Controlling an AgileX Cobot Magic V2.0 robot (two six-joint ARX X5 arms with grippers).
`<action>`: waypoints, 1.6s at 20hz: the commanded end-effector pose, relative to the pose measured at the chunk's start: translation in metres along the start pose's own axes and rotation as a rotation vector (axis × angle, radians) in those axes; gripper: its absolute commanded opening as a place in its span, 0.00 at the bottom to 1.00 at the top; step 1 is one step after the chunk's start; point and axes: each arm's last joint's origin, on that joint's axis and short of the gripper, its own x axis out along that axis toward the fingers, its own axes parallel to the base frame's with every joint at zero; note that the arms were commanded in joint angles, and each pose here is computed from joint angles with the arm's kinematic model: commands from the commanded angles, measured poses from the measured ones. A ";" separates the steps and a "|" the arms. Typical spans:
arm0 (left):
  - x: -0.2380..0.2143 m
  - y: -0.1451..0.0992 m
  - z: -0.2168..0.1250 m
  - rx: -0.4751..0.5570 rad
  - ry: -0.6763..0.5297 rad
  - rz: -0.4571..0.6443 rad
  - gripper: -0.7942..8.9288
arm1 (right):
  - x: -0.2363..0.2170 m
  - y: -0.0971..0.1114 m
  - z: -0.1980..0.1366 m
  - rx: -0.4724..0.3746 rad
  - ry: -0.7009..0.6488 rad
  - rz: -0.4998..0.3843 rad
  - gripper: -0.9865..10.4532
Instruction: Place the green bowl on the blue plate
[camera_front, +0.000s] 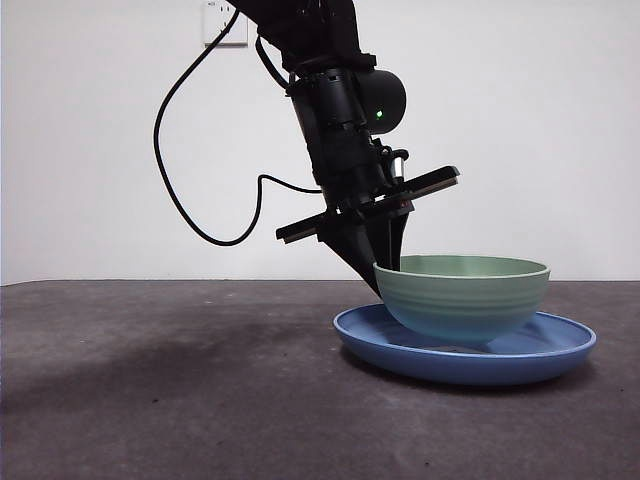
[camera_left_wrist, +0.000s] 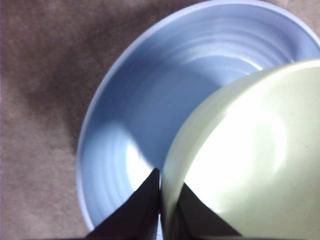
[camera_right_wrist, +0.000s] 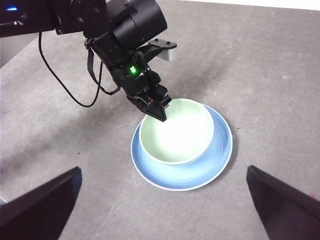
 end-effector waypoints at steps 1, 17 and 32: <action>0.011 -0.004 0.003 0.027 0.005 -0.006 0.11 | -0.002 0.001 0.003 0.003 -0.013 0.002 0.56; -0.060 -0.013 0.007 0.118 -0.011 -0.004 0.61 | -0.002 0.001 0.003 0.003 -0.013 0.003 0.56; -0.323 -0.006 -0.149 0.220 -0.472 0.004 0.60 | 0.021 -0.008 0.012 0.121 0.073 -0.003 0.56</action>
